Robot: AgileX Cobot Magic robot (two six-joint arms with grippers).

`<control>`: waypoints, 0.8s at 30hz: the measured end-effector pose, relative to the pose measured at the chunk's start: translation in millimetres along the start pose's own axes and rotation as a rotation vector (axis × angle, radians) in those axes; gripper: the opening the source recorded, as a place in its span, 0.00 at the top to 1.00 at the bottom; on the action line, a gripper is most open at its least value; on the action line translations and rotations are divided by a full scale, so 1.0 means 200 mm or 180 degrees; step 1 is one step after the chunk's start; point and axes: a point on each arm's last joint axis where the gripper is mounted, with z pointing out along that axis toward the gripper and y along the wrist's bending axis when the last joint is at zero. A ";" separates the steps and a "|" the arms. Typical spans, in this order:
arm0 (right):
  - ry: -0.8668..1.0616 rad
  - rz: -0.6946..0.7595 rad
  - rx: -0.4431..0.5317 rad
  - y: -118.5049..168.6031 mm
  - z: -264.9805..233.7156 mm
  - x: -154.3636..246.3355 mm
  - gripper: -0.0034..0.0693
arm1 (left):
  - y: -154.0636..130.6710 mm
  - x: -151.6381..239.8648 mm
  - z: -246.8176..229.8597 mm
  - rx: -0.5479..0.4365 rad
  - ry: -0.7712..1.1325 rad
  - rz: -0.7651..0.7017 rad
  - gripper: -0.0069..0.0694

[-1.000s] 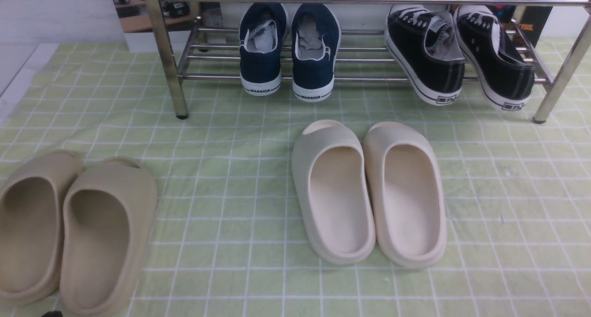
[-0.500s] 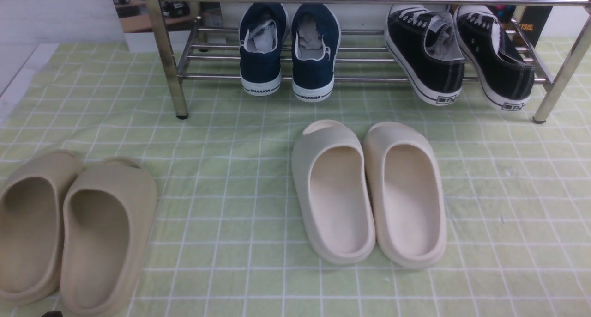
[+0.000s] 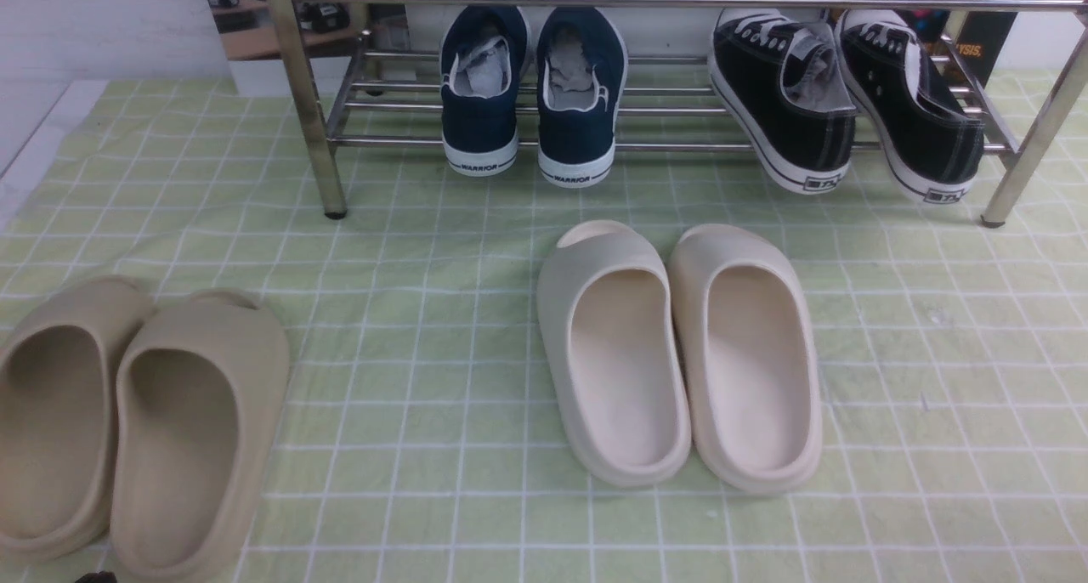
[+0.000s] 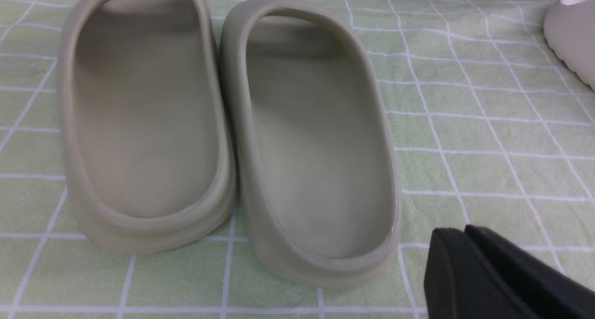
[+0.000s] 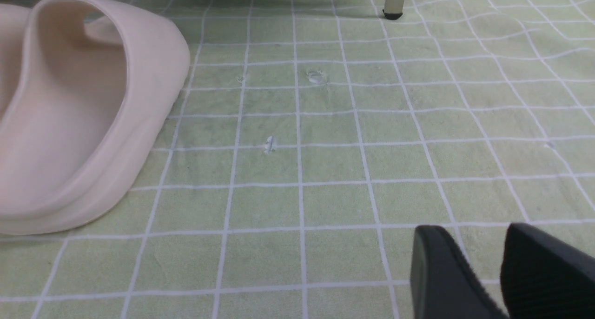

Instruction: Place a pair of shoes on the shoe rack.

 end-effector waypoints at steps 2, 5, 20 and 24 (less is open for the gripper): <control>0.0000 0.0000 0.0000 0.00 0.00 0.00 0.62 | 0.00 0.00 0.00 0.0000 0.0000 0.0000 0.87; 0.0000 0.0000 0.0000 0.00 0.00 0.00 0.62 | 0.00 0.00 0.00 0.0000 0.0000 -0.0001 0.86; 0.0000 0.0000 0.0000 0.00 0.00 0.00 0.62 | 0.00 0.00 0.00 0.0001 0.0000 -0.0003 0.85; 0.0000 0.0000 0.0000 0.00 0.00 0.00 0.62 | 0.00 0.00 0.00 0.0001 0.0000 -0.0003 0.84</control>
